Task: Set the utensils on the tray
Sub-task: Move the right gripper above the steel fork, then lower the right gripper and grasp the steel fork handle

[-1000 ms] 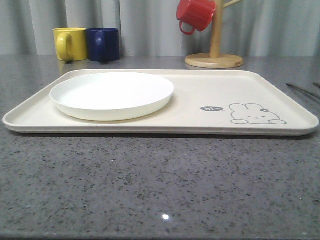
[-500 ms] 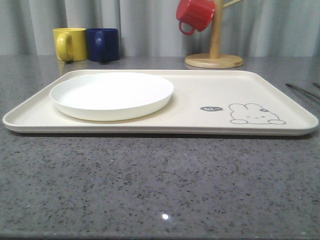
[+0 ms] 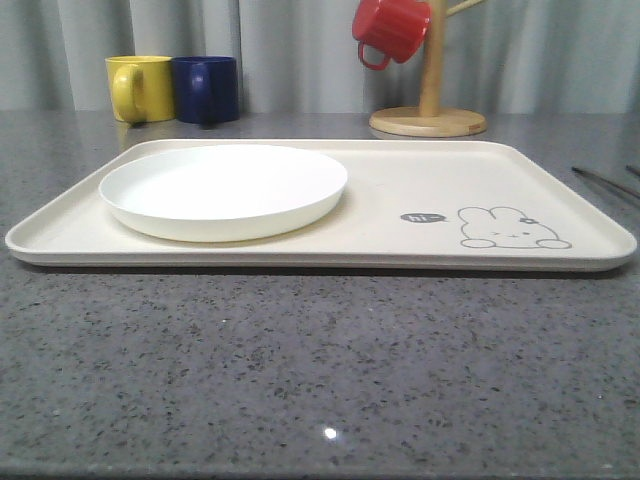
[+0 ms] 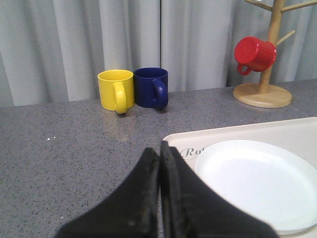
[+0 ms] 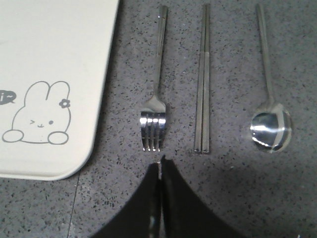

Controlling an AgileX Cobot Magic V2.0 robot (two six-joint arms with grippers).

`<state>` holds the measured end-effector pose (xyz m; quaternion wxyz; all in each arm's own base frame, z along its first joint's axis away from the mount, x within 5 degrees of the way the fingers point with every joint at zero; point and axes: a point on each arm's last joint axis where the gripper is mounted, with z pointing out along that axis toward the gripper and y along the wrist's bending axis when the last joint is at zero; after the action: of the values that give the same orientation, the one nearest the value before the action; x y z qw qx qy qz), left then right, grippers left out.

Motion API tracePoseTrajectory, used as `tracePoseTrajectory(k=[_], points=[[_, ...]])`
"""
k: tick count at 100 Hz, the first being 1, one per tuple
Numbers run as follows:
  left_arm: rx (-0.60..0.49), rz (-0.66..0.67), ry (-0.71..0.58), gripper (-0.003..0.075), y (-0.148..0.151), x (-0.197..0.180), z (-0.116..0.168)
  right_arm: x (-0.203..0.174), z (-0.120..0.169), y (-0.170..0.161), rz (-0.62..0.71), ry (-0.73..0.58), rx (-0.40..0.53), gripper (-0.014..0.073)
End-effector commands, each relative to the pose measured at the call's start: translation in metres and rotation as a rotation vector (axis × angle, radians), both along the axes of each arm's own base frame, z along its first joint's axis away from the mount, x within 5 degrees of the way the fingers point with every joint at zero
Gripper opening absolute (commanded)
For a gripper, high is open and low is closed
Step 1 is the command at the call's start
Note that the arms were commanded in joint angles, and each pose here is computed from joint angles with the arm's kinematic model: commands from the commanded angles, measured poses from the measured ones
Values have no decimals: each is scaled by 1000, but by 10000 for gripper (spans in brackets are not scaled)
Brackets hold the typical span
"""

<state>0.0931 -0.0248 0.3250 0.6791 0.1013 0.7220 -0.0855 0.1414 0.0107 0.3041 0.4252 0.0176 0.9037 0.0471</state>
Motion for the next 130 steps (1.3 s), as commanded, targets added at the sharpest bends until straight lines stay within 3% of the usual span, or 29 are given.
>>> tracePoseTrajectory(k=[1, 14, 23, 45, 80, 106, 130], points=[[-27, 23, -88, -18, 2, 0, 15, 4, 15, 0, -5, -86, 13, 141], [-27, 23, -88, -18, 2, 0, 15, 3, 14, 0, -4, -73, 16, 349], [-27, 23, -88, -18, 2, 0, 15, 3, 14, 0, -4, -66, 20, 418], [-27, 23, -88, -18, 2, 0, 15, 16, 26, 1, -2, -52, 25, 414], [-27, 23, -88, -18, 2, 0, 15, 87, 33, 13, 60, 62, -10, 414], [-27, 23, -88, -18, 2, 0, 15, 136, 19, 17, 68, 141, -23, 414], [-27, 23, -88, -18, 2, 0, 15, 154, -3, 17, 71, 215, -51, 414]])
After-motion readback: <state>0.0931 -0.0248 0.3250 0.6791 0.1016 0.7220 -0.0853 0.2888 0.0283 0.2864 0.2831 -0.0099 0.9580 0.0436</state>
